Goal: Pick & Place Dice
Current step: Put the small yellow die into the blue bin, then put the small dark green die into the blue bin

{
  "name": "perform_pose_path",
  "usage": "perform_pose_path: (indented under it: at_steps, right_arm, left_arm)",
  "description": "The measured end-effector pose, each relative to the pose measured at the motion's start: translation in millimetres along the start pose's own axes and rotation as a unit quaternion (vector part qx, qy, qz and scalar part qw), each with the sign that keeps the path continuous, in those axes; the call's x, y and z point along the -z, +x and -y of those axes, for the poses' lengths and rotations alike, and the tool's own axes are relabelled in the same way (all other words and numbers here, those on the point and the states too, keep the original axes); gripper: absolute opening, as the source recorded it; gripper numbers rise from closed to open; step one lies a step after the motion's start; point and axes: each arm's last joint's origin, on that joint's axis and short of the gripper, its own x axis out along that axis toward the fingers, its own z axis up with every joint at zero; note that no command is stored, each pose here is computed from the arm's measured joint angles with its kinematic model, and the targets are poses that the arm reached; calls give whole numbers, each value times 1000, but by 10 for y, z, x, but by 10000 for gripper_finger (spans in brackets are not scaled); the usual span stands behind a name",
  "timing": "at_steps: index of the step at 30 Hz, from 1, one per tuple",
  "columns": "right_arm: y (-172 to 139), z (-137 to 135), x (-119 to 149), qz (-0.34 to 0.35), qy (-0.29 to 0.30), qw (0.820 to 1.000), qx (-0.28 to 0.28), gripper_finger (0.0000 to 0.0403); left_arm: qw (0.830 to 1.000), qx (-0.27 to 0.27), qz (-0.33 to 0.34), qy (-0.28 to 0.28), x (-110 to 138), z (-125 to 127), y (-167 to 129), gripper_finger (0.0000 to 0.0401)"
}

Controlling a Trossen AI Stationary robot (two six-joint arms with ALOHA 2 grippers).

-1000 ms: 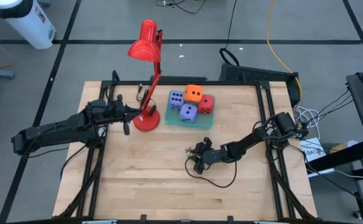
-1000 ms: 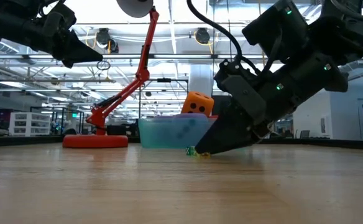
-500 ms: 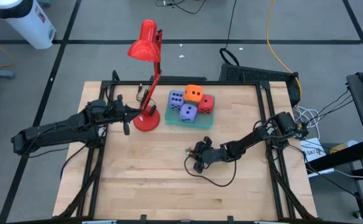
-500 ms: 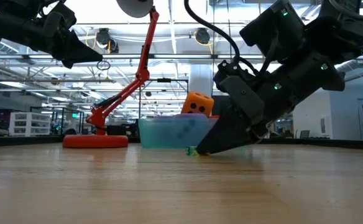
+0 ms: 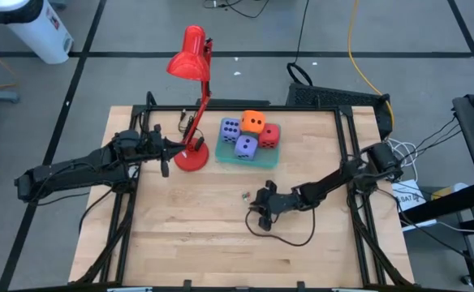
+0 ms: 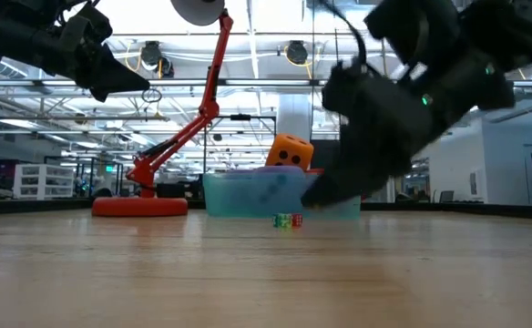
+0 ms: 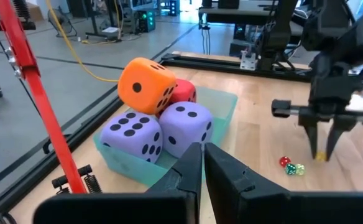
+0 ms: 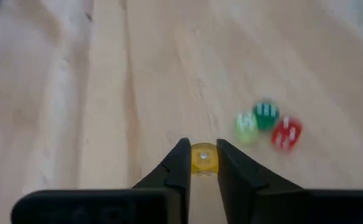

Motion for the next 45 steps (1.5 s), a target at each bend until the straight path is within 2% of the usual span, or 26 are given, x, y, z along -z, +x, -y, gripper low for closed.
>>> perform_pose_path:
  at_steps: [6,10,14,22,25,27,31,37,39,42,45]
  right_arm:
    - [-180,56,-274,32,-20,999,-10,58]
    - [-332,211,-479,42,-51,998,14,51]
    - [-486,436,-669,51,-69,995,50,51]
    - [-669,1065,-889,41,-45,986,155,53]
    - [-639,1277,-867,12,-27,987,155,54]
    - [-614,1346,-850,-1,-40,988,152,56]
    - [-587,1358,-818,-22,-92,985,145,89]
    - [-590,1332,-823,-15,-109,975,191,179]
    - [-588,1318,-823,-14,-112,976,187,203]
    - [-594,1299,-824,-11,-102,978,183,220]
    - [-648,1276,-874,3,-106,981,161,215]
  left_arm:
    - [1000,2,7,2,-13,1,0,31]
    - [1000,2,20,4,-38,1,-1,31]
    - [1000,2,30,6,-58,1,-2,31]
    - [999,7,36,10,-69,4,-2,31]
    - [999,13,42,11,-80,7,-4,31]
    - [999,20,40,11,-76,11,-4,31]
    - [999,24,38,10,-73,14,-3,31]
    - [998,41,38,8,-72,23,-4,31]
    - [998,48,38,7,-72,27,-4,31]
    - [998,56,33,7,-63,32,-4,31]
    - [998,57,21,3,-40,32,-2,31]
